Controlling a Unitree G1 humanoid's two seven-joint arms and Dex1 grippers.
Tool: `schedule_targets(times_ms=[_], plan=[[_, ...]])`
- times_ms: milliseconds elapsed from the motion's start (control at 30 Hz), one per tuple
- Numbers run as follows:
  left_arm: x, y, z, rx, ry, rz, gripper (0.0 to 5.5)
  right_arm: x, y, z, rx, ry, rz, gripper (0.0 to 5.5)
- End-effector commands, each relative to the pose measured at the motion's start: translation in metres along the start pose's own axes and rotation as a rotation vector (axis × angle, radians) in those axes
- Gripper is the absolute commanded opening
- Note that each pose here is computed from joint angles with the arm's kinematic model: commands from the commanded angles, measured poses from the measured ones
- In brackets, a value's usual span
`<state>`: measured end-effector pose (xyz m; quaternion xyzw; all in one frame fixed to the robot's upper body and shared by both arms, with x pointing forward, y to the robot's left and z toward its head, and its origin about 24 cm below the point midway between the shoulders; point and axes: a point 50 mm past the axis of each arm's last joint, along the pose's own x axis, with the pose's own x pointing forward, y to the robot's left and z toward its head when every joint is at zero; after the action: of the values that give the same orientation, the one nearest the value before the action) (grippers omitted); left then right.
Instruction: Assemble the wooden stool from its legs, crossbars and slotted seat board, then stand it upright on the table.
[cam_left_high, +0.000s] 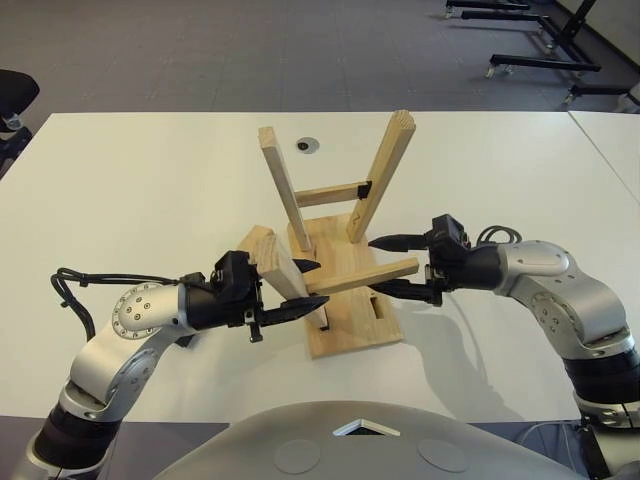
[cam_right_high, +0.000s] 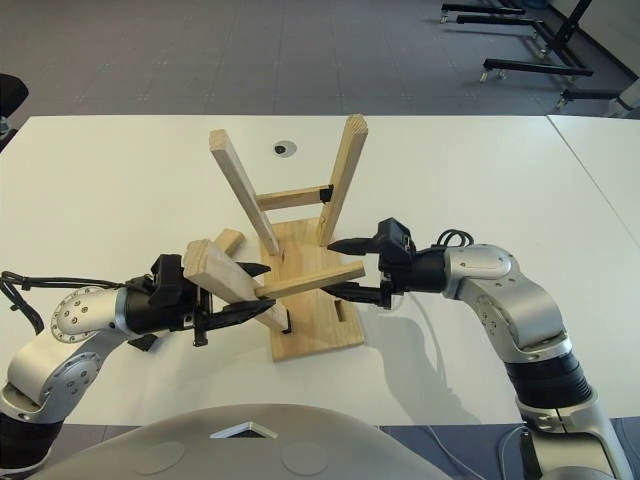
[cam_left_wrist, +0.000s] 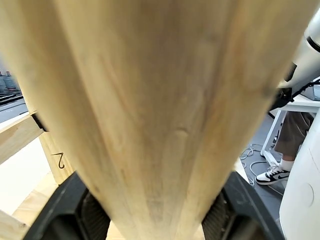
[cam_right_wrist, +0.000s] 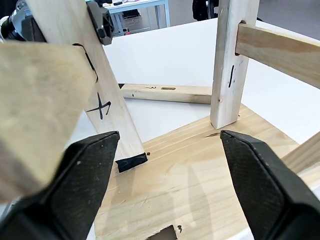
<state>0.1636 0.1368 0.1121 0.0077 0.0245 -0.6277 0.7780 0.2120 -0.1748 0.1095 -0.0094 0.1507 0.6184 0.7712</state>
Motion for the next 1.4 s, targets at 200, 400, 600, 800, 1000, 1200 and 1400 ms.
schedule_targets(times_ms=[200, 400, 600, 800, 1000, 1200, 1400], plan=[[-0.019, 0.004, -0.028, 0.004, 0.293, 0.014, 2.04, -0.052, -0.009, -0.009, -0.004, 0.136, -0.184, 3.72], [-0.017, 0.009, -0.023, 0.07, 0.281, 0.056, 2.04, -0.052, -0.016, -0.006, -0.033, 0.13, -0.199, 3.72], [-0.013, 0.01, -0.018, 0.115, 0.257, 0.081, 3.19, -0.047, -0.016, -0.008, -0.036, 0.114, -0.21, 3.72], [-0.013, 0.013, -0.011, 0.172, 0.242, 0.095, 4.24, -0.043, -0.015, -0.01, -0.03, 0.095, -0.219, 3.72], [-0.025, -0.006, -0.012, 0.168, 0.237, 0.016, 5.12, -0.043, -0.012, -0.013, -0.016, 0.086, -0.237, 3.72], [-0.02, -0.014, -0.042, 0.161, 0.249, -0.009, 5.37, -0.042, -0.013, -0.015, -0.012, 0.087, -0.243, 3.72], [-0.016, -0.007, -0.047, 0.187, 0.256, 0.006, 5.37, -0.04, -0.013, -0.016, -0.009, 0.08, -0.243, 3.72]])
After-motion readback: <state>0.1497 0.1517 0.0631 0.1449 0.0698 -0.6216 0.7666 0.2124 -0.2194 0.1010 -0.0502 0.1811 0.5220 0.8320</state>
